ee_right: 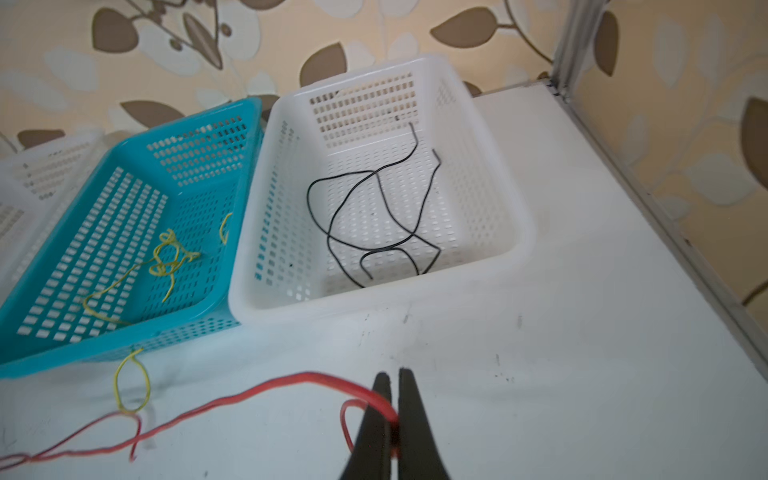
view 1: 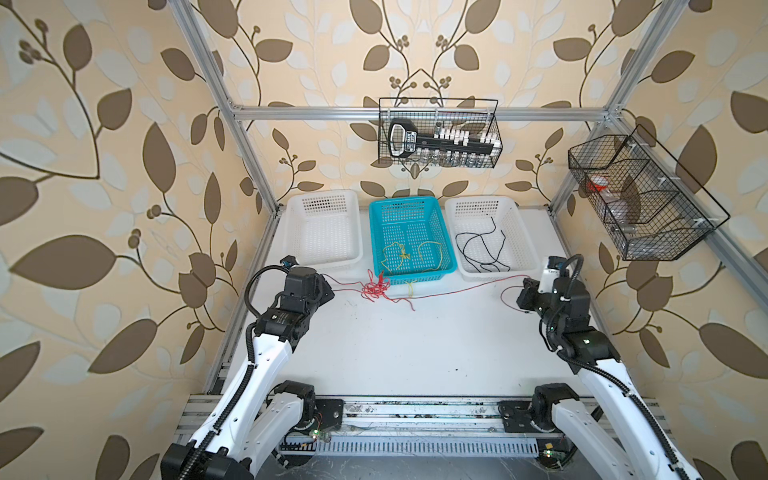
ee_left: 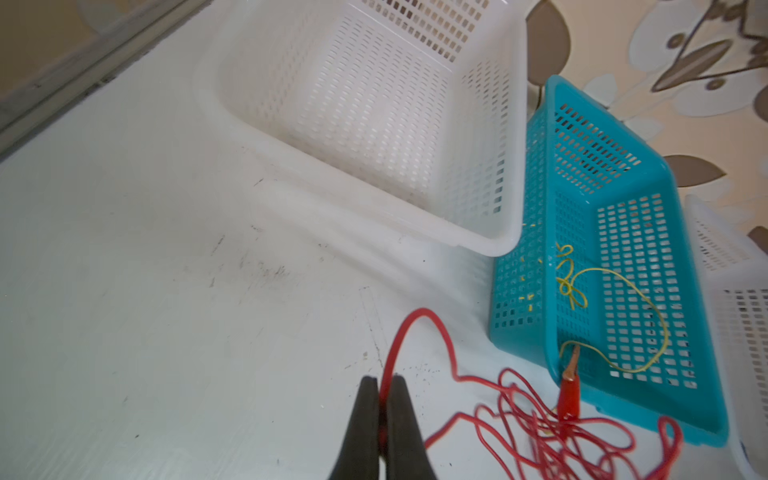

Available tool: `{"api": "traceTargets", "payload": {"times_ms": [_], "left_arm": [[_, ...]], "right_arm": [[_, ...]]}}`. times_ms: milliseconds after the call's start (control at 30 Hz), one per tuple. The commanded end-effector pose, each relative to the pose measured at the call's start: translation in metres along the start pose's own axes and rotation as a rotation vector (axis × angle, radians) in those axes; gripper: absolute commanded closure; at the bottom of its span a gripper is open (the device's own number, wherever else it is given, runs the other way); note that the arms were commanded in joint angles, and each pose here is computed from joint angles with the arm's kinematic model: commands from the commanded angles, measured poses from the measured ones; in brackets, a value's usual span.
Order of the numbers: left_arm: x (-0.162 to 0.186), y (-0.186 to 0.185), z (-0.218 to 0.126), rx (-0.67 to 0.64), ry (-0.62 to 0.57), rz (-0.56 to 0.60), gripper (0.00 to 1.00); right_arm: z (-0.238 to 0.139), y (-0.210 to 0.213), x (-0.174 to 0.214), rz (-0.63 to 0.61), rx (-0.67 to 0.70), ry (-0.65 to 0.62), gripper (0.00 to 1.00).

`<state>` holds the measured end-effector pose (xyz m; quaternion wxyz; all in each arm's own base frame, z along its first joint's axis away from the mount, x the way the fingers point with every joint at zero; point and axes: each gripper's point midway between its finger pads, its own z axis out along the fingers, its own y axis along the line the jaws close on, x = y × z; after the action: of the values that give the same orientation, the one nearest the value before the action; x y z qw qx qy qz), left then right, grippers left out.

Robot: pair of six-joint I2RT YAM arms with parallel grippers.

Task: Untangle the cables

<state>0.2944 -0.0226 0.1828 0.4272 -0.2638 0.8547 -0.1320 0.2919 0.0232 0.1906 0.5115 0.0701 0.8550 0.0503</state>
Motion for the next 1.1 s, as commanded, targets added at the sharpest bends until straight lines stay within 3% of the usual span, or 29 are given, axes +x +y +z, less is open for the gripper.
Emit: {"api": "traceTargets", "payload": {"times_ms": [0, 233, 600, 800, 1067], "left_arm": [[-0.012, -0.026, -0.002, 0.134, -0.035, 0.009, 1.0], [-0.005, -0.042, 0.002, 0.221, 0.005, 0.003, 1.0], [0.01, -0.035, 0.015, 0.2, 0.058, -0.023, 1.0], [0.011, -0.033, 0.017, 0.194, 0.057, -0.025, 1.0], [0.013, -0.034, 0.018, 0.203, 0.058, -0.026, 1.0]], "right_arm": [[0.01, 0.026, 0.011, -0.091, -0.072, 0.02, 0.98], [0.023, 0.063, 0.033, -0.247, -0.159, 0.087, 0.94], [0.036, 0.104, 0.059, -0.36, -0.299, 0.175, 0.73], [0.015, 0.168, 0.062, -0.466, -0.533, 0.139, 0.61], [-0.007, 0.261, 0.074, -0.5, -0.799, 0.165, 0.58]]}}
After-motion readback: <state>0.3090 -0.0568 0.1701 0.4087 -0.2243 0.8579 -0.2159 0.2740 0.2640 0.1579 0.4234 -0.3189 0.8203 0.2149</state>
